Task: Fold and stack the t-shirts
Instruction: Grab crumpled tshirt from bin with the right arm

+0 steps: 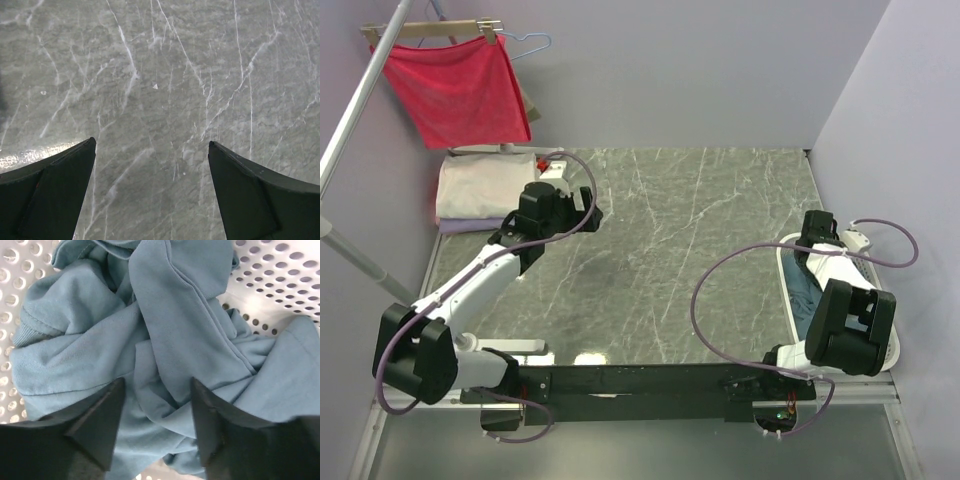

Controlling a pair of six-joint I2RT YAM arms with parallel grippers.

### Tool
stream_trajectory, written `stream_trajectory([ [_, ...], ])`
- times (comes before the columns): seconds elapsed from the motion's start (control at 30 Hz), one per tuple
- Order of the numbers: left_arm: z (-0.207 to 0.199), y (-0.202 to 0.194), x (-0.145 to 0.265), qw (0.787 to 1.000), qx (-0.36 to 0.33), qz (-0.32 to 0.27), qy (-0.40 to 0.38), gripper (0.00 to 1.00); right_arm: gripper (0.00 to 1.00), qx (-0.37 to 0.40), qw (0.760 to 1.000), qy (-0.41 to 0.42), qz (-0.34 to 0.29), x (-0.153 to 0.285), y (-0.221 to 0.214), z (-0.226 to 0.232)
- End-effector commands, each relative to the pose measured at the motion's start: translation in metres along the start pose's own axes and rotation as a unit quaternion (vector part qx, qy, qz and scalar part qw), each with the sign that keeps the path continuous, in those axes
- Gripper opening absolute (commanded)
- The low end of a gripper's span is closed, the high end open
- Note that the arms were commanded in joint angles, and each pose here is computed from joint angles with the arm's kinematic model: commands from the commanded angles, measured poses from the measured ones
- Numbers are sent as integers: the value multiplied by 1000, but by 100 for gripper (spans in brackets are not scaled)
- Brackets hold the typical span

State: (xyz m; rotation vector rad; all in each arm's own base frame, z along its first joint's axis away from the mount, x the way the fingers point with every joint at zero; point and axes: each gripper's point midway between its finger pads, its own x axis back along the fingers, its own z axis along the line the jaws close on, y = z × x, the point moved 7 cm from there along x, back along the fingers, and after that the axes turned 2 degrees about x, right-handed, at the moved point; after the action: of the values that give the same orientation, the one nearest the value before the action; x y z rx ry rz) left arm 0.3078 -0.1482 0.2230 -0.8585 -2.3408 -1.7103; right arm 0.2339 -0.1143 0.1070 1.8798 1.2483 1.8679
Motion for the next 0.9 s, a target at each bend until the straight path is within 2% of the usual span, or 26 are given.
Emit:
stream_trajectory([
  [0.0, -12, 13, -2, 1000, -2, 2, -26, 99, 54, -14, 1000, 8, 7, -4, 8, 2],
  [0.07, -12, 10, -6, 1000, -2, 10, -27, 99, 45, -13, 1000, 16, 10, -4, 8, 3],
  [0.13, -12, 8, -7, 999, 0, 16, -29, 100, 30, -17, 1000, 19, 7, -3, 9, 1],
  [0.17, -13, 8, -8, 999, 0, 19, -32, 100, 20, -19, 1000, 21, 5, -3, 10, 1],
  [0.2, -13, 8, -9, 999, 1, 19, -33, 99, 0, -23, 1000, 21, 0, -1, 12, -1],
  [0.37, -13, 7, -12, 999, 0, 22, -33, 100, 0, -55, 995, 58, -52, 24, 25, -8],
  [0.47, -12, 7, -15, 999, 4, 15, -32, 99, 0, -87, 981, 135, -111, 72, 44, -13],
  [0.6, -15, 6, -21, 999, 7, 17, -45, 99, 0, -130, 933, 267, -203, 169, 92, -33],
  [0.67, -17, 6, -24, 998, 8, 23, -54, 100, 0, -122, 916, 311, -221, 201, 107, -38],
  [0.73, -19, 4, -26, 998, 10, 29, -62, 99, 0, -108, 889, 376, -237, 246, 129, -42],
  [0.8, -20, 5, -26, 997, 12, 28, -64, 99, 0, -101, 850, 444, -264, 290, 150, -45],
  [0.87, -19, 5, -25, 998, 13, 27, -62, 100, 0, -85, 801, 523, -278, 335, 166, -47],
])
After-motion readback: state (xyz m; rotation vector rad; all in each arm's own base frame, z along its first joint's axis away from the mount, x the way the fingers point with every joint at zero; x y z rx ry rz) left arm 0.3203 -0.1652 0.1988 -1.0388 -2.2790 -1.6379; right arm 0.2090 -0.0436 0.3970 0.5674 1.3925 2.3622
